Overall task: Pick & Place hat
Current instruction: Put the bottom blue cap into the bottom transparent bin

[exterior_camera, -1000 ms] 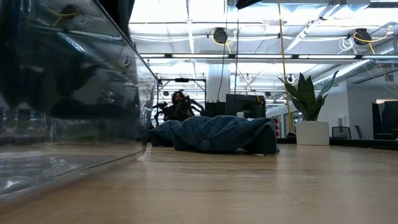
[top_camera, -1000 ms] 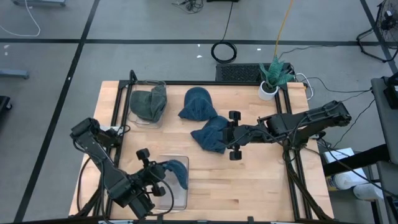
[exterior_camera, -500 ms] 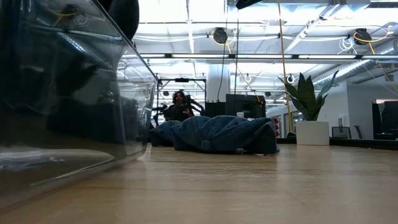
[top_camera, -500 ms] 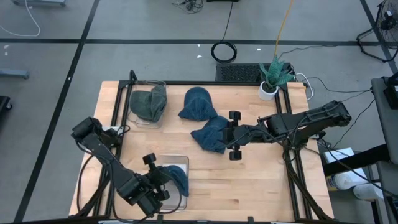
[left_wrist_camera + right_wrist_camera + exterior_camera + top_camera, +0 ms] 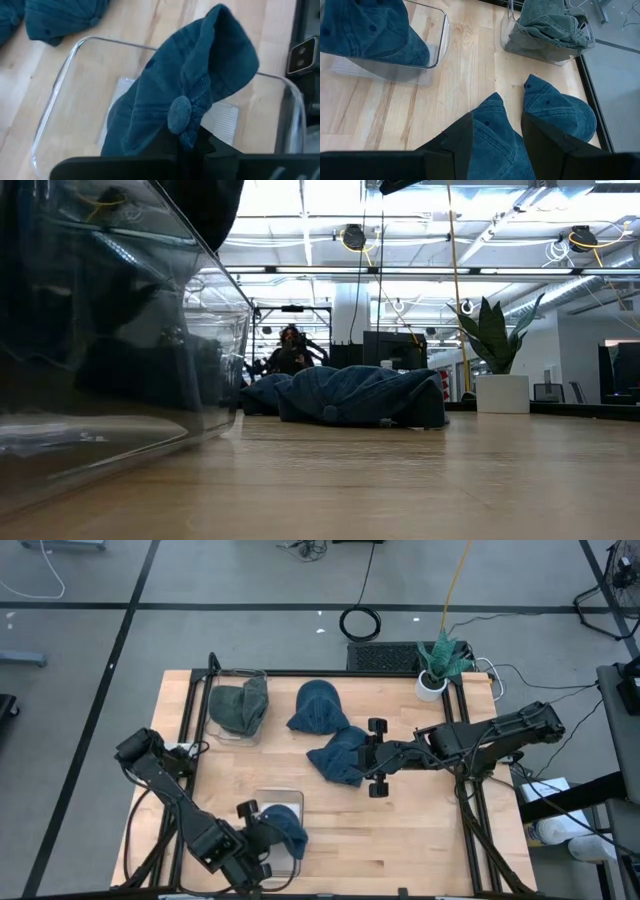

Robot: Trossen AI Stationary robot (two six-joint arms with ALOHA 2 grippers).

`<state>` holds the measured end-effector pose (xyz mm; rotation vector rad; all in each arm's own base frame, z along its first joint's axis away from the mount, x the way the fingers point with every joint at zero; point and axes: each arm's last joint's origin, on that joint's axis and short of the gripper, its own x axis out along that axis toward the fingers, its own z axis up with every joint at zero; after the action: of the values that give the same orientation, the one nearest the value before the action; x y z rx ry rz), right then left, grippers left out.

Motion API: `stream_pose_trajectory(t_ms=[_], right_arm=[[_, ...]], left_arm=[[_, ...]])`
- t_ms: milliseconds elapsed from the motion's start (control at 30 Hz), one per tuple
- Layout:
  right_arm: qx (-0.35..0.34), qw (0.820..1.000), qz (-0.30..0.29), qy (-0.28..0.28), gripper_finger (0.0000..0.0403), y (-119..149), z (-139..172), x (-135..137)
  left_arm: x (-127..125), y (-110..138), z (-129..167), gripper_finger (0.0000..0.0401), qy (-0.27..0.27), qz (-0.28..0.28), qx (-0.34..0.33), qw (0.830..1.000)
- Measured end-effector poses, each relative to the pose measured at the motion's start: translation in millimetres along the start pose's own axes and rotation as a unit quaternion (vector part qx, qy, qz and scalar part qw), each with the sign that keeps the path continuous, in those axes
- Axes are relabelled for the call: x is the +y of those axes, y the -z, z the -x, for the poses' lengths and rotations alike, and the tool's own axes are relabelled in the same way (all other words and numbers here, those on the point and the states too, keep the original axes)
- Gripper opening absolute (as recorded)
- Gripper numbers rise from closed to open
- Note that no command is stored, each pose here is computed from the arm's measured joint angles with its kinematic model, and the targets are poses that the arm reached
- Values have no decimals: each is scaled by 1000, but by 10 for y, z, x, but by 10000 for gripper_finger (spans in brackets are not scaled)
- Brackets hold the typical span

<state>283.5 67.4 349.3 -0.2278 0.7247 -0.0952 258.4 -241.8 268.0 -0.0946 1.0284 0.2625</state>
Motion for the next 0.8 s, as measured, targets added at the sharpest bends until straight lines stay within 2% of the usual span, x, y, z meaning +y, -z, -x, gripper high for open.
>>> stream_pose_trajectory(t_ms=[167, 300, 400, 533, 667, 800], right_arm=[[0, 1000, 0, 0, 155, 0, 0, 0], [0, 1000, 1, 0, 155, 0, -1, 0], [0, 1000, 2, 0, 155, 0, 0, 0], [0, 1000, 1, 0, 155, 0, -1, -1], [-1, 1000, 1, 0, 155, -2, -2, -1], [-1, 1000, 1, 0, 155, -2, -2, -1]], left_arm=[[-11, 22, -43, 2, 16, -4, 15, 1000], [27, 121, -219, 3, 26, 7, 62, 998], [34, 203, -410, 2, 66, 2, 101, 993], [31, 231, -588, 4, 129, -10, 118, 985], [46, 210, -630, 4, 147, -19, 123, 981], [43, 184, -593, 31, 162, -32, 128, 978]])
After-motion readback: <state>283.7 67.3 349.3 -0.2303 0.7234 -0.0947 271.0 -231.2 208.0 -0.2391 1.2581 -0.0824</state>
